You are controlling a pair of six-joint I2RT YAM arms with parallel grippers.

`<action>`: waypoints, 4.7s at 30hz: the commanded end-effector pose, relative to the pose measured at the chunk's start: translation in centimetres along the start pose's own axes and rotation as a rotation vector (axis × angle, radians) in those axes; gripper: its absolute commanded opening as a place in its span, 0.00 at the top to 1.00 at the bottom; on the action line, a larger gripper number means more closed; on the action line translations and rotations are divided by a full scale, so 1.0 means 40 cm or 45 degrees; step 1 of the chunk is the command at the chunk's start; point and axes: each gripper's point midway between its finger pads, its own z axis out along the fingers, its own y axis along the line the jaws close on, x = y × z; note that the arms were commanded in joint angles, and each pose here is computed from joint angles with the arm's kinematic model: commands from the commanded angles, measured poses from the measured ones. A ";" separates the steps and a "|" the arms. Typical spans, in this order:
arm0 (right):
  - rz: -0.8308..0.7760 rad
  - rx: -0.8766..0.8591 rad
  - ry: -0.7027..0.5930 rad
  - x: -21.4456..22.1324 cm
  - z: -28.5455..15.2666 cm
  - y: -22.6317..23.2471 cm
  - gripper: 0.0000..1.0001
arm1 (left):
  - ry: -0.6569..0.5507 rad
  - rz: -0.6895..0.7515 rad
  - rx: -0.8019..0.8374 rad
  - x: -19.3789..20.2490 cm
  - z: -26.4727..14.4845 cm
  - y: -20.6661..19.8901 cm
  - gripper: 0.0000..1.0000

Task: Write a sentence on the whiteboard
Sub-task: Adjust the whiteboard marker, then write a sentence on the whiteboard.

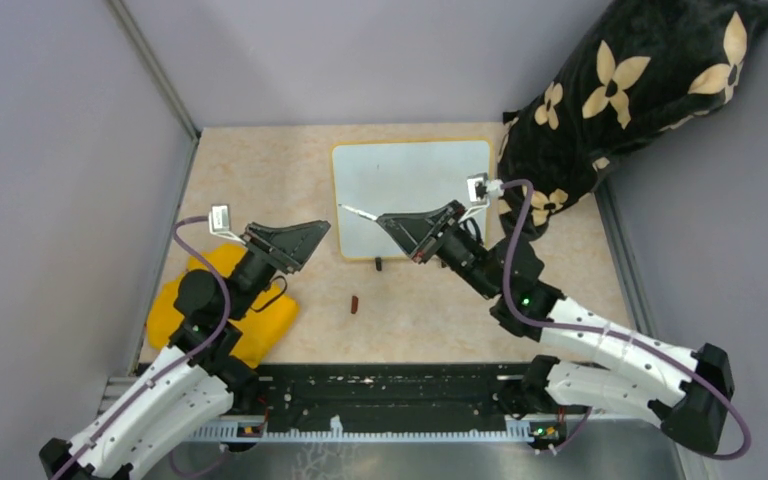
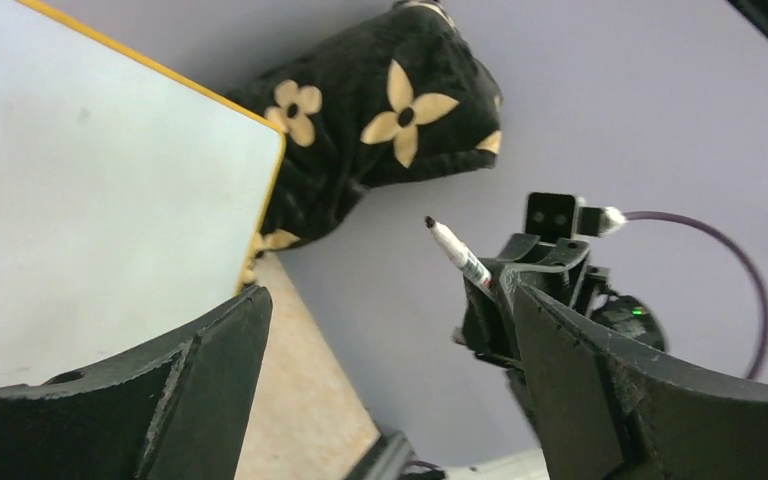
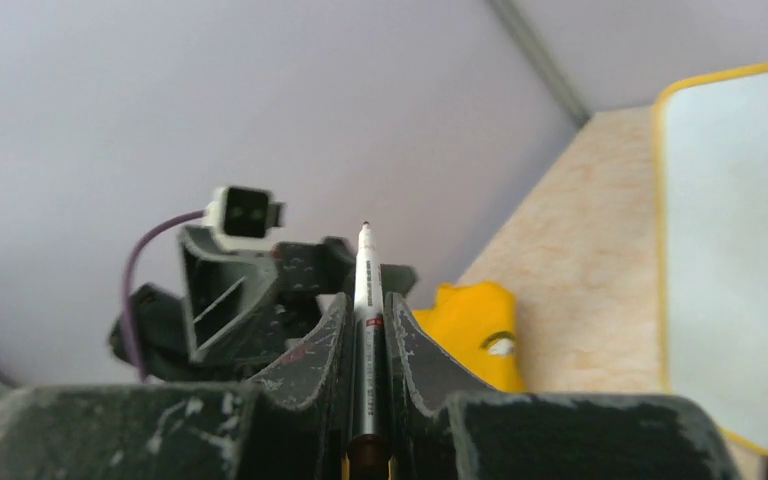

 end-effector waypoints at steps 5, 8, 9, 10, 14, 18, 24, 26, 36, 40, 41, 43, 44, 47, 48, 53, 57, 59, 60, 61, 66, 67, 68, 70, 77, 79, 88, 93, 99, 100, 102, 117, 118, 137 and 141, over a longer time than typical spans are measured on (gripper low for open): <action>-0.447 0.837 -0.001 -0.108 -0.151 -0.245 1.00 | -0.022 0.696 -0.413 -0.112 -0.022 0.093 0.04; -0.571 1.066 0.024 -0.124 -0.200 -0.312 1.00 | 0.059 0.873 -0.571 -0.130 -0.011 0.141 0.04; -0.599 1.105 0.037 -0.125 -0.207 -0.324 1.00 | 0.082 0.926 -0.613 -0.135 -0.006 0.157 0.04; -0.618 1.142 0.034 -0.128 -0.214 -0.334 1.00 | 0.101 0.960 -0.654 -0.138 -0.001 0.173 0.05; -0.632 1.206 -0.010 -0.131 -0.224 -0.354 1.00 | 0.132 1.061 -0.738 -0.150 0.030 0.209 0.05; -0.644 1.151 -0.055 -0.134 -0.211 -0.348 1.00 | 0.132 1.122 -0.696 -0.152 0.083 0.207 0.04; -0.608 1.089 -0.050 -0.112 -0.195 -0.345 1.00 | 0.239 1.049 -0.639 -0.121 0.152 0.277 0.03; -0.576 1.056 -0.075 -0.114 -0.197 -0.337 1.00 | 0.230 0.940 -0.588 -0.131 0.159 0.300 0.03; -0.670 0.803 0.090 -0.048 -0.198 -0.305 1.00 | 0.312 0.689 -0.460 -0.102 0.119 0.421 0.03; -0.660 0.724 0.106 -0.024 -0.199 -0.296 1.00 | 0.324 0.563 -0.417 -0.082 0.103 0.467 0.04; -0.660 0.713 0.122 -0.015 -0.197 -0.297 1.00 | 0.333 0.542 -0.399 -0.073 0.100 0.476 0.04; -0.657 0.683 0.174 0.010 -0.192 -0.297 1.00 | 0.334 0.525 -0.388 -0.064 0.096 0.496 0.05; -0.659 0.669 0.198 0.020 -0.189 -0.296 1.00 | 0.343 0.516 -0.390 -0.057 0.093 0.508 0.05; -0.655 0.643 0.248 0.044 -0.185 -0.296 1.00 | 0.395 0.487 -0.394 -0.029 0.080 0.534 0.07; -0.653 0.644 0.249 0.047 -0.187 -0.299 1.00 | 0.419 0.488 -0.374 -0.020 0.077 0.530 0.07; -0.644 0.637 0.242 0.058 -0.184 -0.306 1.00 | 0.422 0.524 -0.419 -0.020 0.062 0.545 0.07; -0.633 0.607 0.261 0.073 -0.169 -0.302 1.00 | 0.481 0.474 -0.400 0.007 0.060 0.558 0.08; -0.630 0.596 0.264 0.077 -0.167 -0.300 1.00 | 0.491 0.476 -0.408 0.009 0.058 0.561 0.08; -0.630 0.590 0.263 0.078 -0.168 -0.299 1.00 | 0.472 0.485 -0.438 0.001 0.057 0.570 0.08; -0.629 0.584 0.259 0.078 -0.169 -0.298 1.00 | 0.448 0.493 -0.474 -0.008 0.055 0.582 0.08; -0.630 0.549 0.250 0.081 -0.173 -0.291 1.00 | 0.435 0.533 -0.427 -0.046 0.104 0.572 0.07; -0.631 0.545 0.247 0.080 -0.174 -0.290 1.00 | 0.443 0.542 -0.408 -0.051 0.113 0.567 0.07; -0.633 0.541 0.244 0.078 -0.174 -0.288 1.00 | 0.458 0.548 -0.385 -0.051 0.119 0.563 0.06; -0.638 0.534 0.237 0.075 -0.176 -0.285 1.00 | 0.486 0.569 -0.326 -0.043 0.122 0.556 0.06; -0.654 0.500 0.231 0.066 -0.187 -0.270 1.00 | 0.444 0.728 -0.390 -0.084 0.112 0.560 0.01; -0.661 0.500 0.216 0.059 -0.192 -0.268 1.00 | 0.411 0.731 -0.529 -0.111 0.103 0.594 0.01; -0.650 0.498 0.201 0.050 -0.207 -0.263 1.00 | 0.480 0.678 -0.370 -0.049 0.096 0.577 0.01; -0.625 0.494 0.200 0.052 -0.208 -0.259 1.00 | 0.586 0.671 -0.193 -0.001 0.089 0.561 0.01; -0.596 0.487 0.201 0.055 -0.200 -0.254 1.00 | 0.627 0.519 -0.090 0.021 0.072 0.590 0.06; -0.593 0.485 0.200 0.055 -0.198 -0.253 1.00 | 0.624 0.500 -0.099 0.021 0.067 0.605 0.07; -0.586 0.483 0.200 0.056 -0.197 -0.251 1.00 | 0.620 0.469 -0.104 0.019 0.059 0.622 0.09; -0.564 0.478 0.212 0.070 -0.179 -0.254 1.00 | 0.715 0.349 0.068 0.082 0.034 0.667 0.24; -0.561 0.479 0.212 0.070 -0.180 -0.254 1.00 | 0.711 0.347 0.073 0.082 0.036 0.668 0.25; -0.538 0.465 0.238 0.092 -0.153 -0.257 1.00 | 0.837 0.373 0.016 0.159 0.033 0.727 0.37; -0.530 0.461 0.240 0.096 -0.149 -0.256 1.00 | 0.847 0.365 0.024 0.169 0.033 0.725 0.39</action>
